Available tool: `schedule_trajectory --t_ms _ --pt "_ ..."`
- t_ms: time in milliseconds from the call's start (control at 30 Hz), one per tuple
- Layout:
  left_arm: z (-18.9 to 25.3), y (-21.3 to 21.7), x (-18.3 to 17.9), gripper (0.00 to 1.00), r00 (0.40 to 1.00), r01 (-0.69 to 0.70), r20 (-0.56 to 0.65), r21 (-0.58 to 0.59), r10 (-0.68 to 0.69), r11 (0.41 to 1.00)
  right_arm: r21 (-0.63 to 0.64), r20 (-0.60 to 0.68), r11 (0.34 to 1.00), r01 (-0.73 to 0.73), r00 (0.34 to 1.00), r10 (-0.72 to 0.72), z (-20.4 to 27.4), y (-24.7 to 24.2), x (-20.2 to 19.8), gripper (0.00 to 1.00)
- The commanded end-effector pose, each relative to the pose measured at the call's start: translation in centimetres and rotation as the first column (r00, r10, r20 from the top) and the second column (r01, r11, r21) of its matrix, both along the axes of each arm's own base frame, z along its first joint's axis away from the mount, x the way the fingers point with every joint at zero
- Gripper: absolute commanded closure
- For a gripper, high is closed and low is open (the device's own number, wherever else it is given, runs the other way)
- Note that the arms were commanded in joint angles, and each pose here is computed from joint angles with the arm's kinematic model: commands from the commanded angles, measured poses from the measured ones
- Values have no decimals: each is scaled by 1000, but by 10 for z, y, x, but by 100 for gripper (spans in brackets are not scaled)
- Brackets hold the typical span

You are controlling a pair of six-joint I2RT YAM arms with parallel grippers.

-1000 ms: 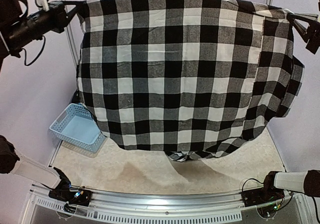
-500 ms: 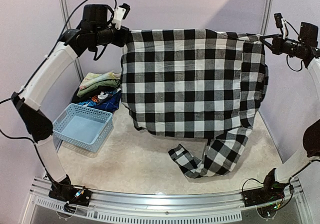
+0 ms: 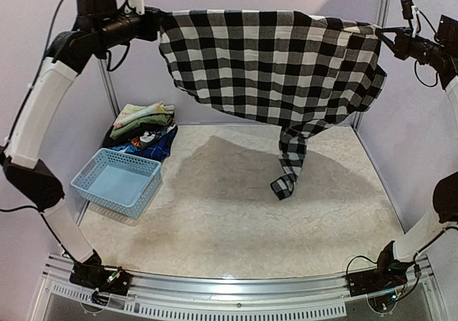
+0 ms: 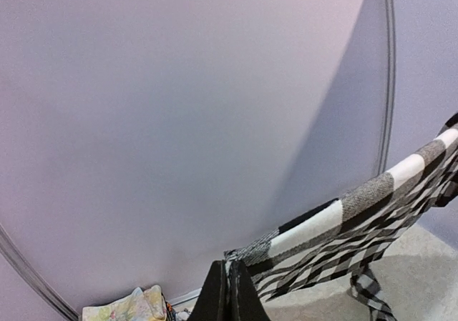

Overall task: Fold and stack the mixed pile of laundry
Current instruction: Flatten out the crumpled shirt at the center of the board.

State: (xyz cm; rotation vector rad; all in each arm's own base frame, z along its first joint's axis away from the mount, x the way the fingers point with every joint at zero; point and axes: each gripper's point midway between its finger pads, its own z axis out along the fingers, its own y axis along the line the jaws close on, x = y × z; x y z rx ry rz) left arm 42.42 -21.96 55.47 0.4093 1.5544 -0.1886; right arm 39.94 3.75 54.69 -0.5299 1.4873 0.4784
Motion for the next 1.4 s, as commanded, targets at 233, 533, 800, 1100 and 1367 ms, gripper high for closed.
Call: schedule_trajectory --t_ms 233,533,800,1100,1367 --pt "110 97 -155 100 957 -54 273 -158 96 986 -72 263 996 61 964 -40 80 30 -158 100" --pt "147 118 -197 100 924 -26 371 -182 93 983 -40 411 999 22 912 -4 139 49 -218 100" --pt "123 93 -116 100 919 -216 324 -65 226 974 11 330 1000 -9 944 5 136 22 -133 100" --pt "-38 34 -5 100 973 -231 25 173 231 957 -3 -27 1000 4 1000 -4 -35 -8 -3 100" --pt "-227 15 40 100 915 -120 -322 355 241 927 -48 -315 998 37 948 -51 -209 -14 31 100"
